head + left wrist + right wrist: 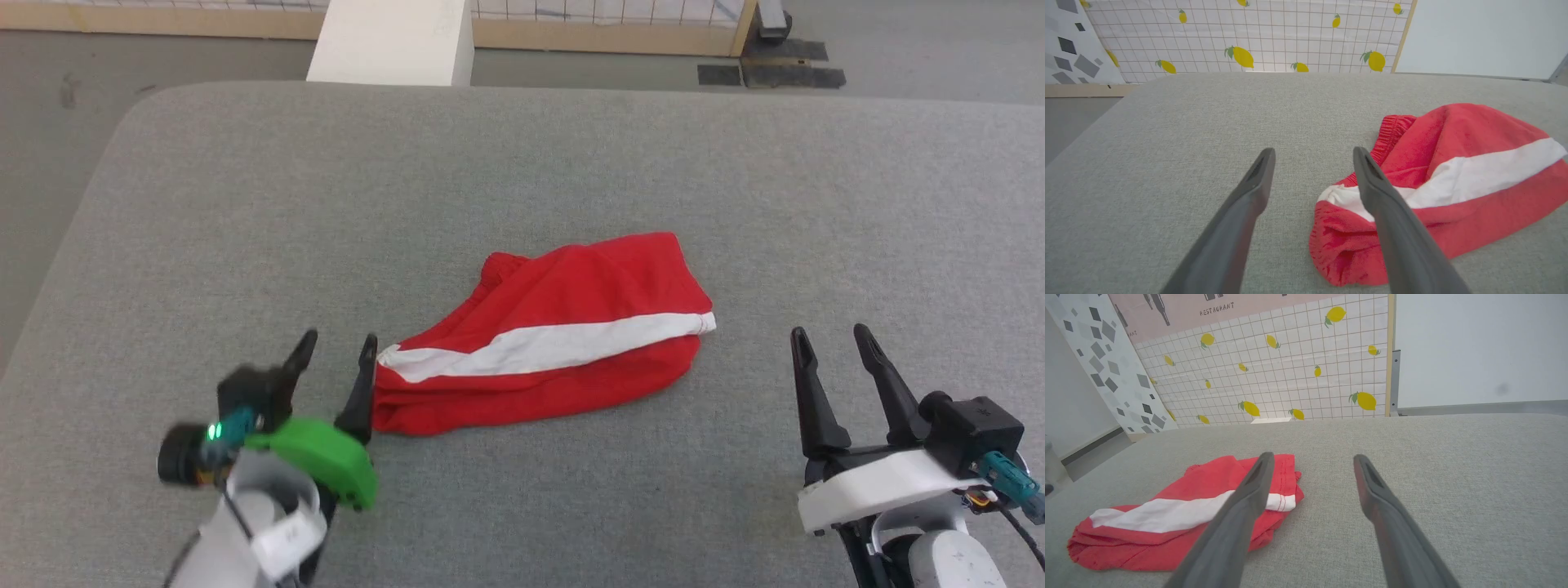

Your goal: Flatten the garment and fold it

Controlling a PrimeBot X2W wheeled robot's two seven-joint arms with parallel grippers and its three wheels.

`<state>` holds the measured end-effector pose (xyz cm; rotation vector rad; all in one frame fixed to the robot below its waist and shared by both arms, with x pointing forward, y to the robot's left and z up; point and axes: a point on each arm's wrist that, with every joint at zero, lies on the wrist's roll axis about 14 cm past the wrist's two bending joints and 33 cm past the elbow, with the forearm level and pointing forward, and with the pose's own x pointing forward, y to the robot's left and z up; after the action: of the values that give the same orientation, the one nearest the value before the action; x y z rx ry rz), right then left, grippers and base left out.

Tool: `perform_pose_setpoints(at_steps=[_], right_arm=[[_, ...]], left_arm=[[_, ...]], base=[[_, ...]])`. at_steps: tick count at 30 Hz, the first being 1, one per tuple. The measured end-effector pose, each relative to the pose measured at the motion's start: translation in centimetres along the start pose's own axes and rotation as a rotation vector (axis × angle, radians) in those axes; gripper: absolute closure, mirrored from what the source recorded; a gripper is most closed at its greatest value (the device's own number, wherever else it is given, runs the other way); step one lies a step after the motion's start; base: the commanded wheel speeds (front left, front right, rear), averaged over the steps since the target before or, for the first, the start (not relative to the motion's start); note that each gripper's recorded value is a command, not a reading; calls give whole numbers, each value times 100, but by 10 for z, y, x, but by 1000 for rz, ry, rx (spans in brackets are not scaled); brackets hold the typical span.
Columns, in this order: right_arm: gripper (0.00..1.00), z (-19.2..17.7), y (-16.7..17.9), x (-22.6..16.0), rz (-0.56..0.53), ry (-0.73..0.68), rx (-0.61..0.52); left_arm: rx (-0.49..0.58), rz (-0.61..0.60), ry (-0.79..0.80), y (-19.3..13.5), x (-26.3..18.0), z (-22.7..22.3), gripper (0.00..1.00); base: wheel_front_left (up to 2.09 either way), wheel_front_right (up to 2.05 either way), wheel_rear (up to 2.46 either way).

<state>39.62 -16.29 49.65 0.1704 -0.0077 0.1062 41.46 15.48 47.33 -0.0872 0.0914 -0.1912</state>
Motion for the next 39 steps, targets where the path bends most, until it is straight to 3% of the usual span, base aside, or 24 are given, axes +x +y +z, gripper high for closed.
perform_pose_setpoints(at_steps=[7, 15, 24, 25, 26, 32, 39], right_arm=[[0, -9, -6, 0, -18, 28, 1], [0, -15, -19, -2, -56, 44, 1], [0, -22, -30, -5, -91, 58, 4], [0, -22, -31, -5, -93, 55, 3], [0, -22, -32, -5, -94, 54, 3], [0, -19, -31, -5, -94, 46, 9], [0, -7, -5, 18, -6, 55, -9]], left_arm=[[128, -81, 233, -1, 36, -18, 0], [200, -109, 569, 0, 35, -73, 0], [274, -174, 753, -8, 32, -99, 0], [284, -177, 767, -8, 32, -100, 36], [285, -179, 780, -8, 32, -100, 100], [247, -178, 739, -16, 32, -91, 100], [57, -40, 545, -9, 30, -70, 100]], base=[[0, 0, 0], [0, 0, 0], [0, 0, 0], [0, 0, 0], [0, 0, 0], [0, 0, 0], [0, 0, 0]])
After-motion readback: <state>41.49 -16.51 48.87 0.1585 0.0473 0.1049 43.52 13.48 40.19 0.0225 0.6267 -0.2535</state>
